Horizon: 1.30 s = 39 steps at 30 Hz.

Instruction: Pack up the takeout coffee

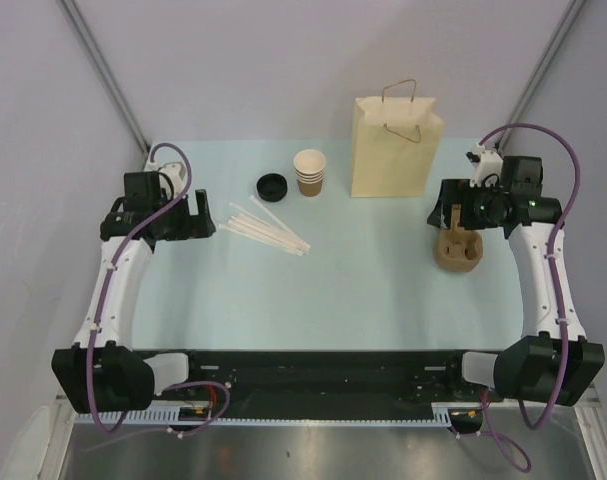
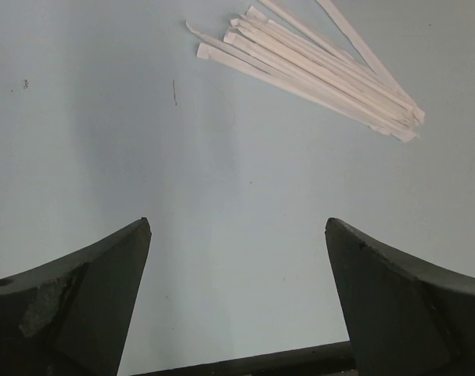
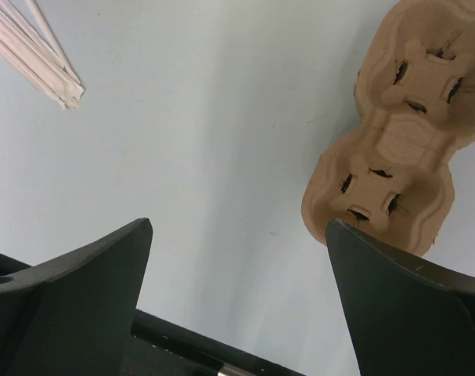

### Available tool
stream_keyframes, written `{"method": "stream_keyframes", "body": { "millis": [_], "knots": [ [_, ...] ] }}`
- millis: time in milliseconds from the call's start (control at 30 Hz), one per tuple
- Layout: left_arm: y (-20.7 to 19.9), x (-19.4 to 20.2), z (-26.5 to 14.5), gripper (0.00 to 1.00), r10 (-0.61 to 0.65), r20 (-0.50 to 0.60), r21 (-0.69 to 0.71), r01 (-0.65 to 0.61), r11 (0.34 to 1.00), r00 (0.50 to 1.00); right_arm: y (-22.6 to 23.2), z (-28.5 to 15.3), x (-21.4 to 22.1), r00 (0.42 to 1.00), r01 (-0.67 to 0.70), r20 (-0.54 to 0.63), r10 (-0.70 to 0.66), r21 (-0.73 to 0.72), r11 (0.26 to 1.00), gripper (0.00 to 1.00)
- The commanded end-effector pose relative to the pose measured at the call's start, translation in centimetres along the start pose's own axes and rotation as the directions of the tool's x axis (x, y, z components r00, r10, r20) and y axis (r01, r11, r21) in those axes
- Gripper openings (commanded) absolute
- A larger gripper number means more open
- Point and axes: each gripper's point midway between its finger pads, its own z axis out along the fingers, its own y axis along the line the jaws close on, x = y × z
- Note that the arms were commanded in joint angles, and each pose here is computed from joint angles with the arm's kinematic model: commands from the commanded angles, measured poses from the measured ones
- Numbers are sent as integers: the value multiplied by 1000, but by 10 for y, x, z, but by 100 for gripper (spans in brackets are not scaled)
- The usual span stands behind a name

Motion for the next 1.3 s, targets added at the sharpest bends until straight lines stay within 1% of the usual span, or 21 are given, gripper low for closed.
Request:
{"method": "stream_keyframes", "body": {
  "millis": [0, 33, 67, 133, 167, 233, 267, 300, 333, 367, 433, 467, 633, 767, 800, 900, 933, 1033, 1067, 1100, 1267],
  "knots": [
    [1, -29, -4, 100, 53, 38, -15, -52, 999, 998, 4, -4, -8, 1000, 6, 15, -6, -15, 1000, 100],
    [5, -31, -5, 99, 50, 23, -38, -49, 998, 998, 4, -3, -7, 1000, 4, 13, -4, -16, 1000, 100],
    [5, -48, -10, 100, 84, 46, -45, -82, 996, 995, 4, -4, -8, 1000, 5, 14, -5, -17, 1000, 100],
    [9, -61, -4, 100, 110, 25, -73, -108, 992, 994, 4, -4, -7, 1000, 6, 13, -6, -17, 1000, 100],
    [2, -84, -11, 99, 132, 75, -75, -126, 989, 988, 4, -4, -7, 1000, 6, 13, -6, -17, 1000, 100],
    [-2, -103, -3, 100, 153, 80, -70, -147, 987, 985, 4, -2, -6, 1000, 2, 5, -2, -21, 1000, 100],
    [-19, -128, -12, 100, 189, 139, -58, -182, 982, 972, 4, -2, -6, 1000, 1, 3, -1, -20, 1000, 100],
    [-25, -138, -10, 100, 201, 151, -56, -195, 979, 968, 4, -1, -5, 1000, -1, -1, 1, -21, 1000, 100],
    [-30, -146, 4, 100, 210, 138, -48, -205, 978, 968, 4, -1, -5, 1000, -1, -2, 1, -22, 1000, 100],
    [-46, -171, -5, 100, 232, 197, -34, -230, 973, 953, 4, -1, -5, 1000, -2, -3, 2, -22, 1000, 100],
    [-63, -193, -4, 100, 244, 240, -21, -246, 969, 940, 2, 0, -3, 1000, -2, -11, 2, -18, 1000, 100],
    [-82, -212, 1, 99, 259, 276, -4, -268, 963, 926, 2, 1, -4, 1000, -1, -10, 1, -16, 1000, 100],
    [-136, -257, 24, 100, 272, 397, 26, -307, 951, 876, -2, 5, 0, 1000, -8, -30, 8, -1, 1000, 100],
    [-179, -263, 56, 99, 256, 442, 99, -331, 939, 859, -7, 6, 2, 999, -6, -41, 7, 22, 1000, 100],
    [-185, -258, 72, 99, 237, 425, 118, -313, 942, 874, -9, 7, 3, 999, -9, -49, 11, 26, 1000, 100],
    [-205, -252, 94, 97, 224, 420, 151, -312, 938, 879, -10, 9, 4, 998, -12, -56, 14, 27, 1000, 100],
    [-208, -245, 111, 94, 224, 398, 163, -309, 937, 890, -11, 10, 6, 998, -15, -64, 17, 27, 1000, 100],
    [-218, -231, 137, 87, 203, 358, 199, -287, 937, 911, -13, 12, 7, 997, -18, -73, 20, 30, 999, 100],
    [-221, -226, 143, 85, 199, 343, 214, -283, 935, 918, -13, 12, 8, 997, -16, -78, 19, 30, 999, 100],
    [-223, -222, 148, 80, 194, 329, 223, -275, 935, 924, -13, 12, 9, 997, -19, -81, 21, 31, 999, 100],
    [-233, -190, 183, 66, 219, 247, 249, -280, 927, 944, -15, 15, 10, 996, -31, -87, 33, 23, 999, 100]
  ]
}}
